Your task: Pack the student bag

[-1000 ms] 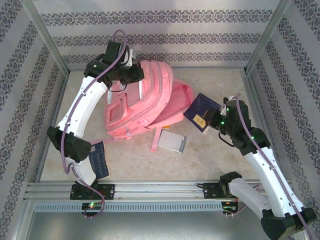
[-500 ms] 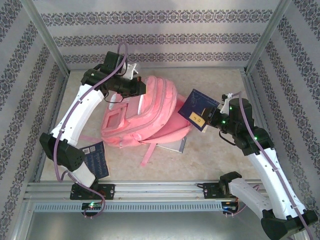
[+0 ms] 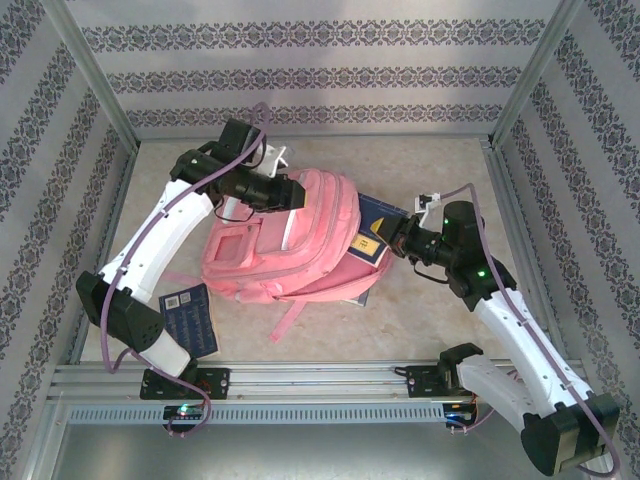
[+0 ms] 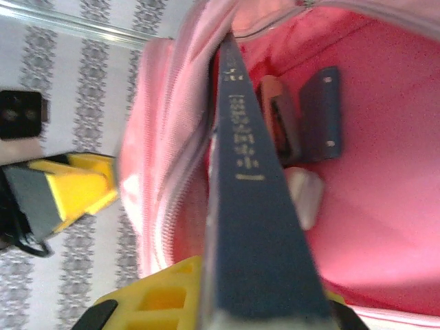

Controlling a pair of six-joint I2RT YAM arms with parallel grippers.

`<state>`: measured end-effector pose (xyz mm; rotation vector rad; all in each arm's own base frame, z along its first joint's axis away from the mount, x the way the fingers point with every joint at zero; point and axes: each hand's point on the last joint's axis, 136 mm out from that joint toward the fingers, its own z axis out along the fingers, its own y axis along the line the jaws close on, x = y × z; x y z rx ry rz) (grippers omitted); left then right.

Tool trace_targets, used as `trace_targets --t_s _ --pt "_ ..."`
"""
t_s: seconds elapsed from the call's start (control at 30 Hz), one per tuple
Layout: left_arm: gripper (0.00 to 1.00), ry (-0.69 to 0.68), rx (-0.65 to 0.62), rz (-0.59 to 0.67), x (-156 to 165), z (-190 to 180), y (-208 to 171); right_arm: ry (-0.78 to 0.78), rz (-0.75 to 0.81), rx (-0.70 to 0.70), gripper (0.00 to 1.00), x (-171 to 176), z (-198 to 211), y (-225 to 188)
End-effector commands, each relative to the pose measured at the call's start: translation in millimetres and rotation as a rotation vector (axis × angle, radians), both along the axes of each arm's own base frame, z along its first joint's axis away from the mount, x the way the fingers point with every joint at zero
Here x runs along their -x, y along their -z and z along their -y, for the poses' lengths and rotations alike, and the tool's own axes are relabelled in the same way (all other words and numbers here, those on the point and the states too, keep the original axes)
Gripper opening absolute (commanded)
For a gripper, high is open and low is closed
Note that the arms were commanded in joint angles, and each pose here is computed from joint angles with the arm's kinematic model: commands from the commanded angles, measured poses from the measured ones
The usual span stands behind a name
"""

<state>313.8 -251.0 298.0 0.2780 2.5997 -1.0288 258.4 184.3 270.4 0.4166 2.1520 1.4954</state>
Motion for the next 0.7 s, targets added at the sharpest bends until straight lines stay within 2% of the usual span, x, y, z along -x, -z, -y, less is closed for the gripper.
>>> trace_targets --t_s 0.0,0.17,0.37,0.5,0.67 --pt "0.42 -0.021 -0.059 0.044 7 -7 -16 -0.055 0.142 -0.2 0.0 3 -10 -62" --pt "0.52 -0.064 -0.155 0.102 6 -5 -41 -0.063 0.147 -0.226 0.0 4 -12 -64" --pt "0.57 -0.028 -0.298 0.166 15 19 -62 -0.076 0.109 -0.229 0.0 3 -16 -56" --pt "0.6 -0.032 -0.392 0.171 17 31 -53 -0.078 0.099 -0.228 0.0 4 -16 -53" --pt "0.6 -0.075 -0.457 0.087 18 46 -23 -0.08 0.089 -0.226 0.0 6 -16 -50"
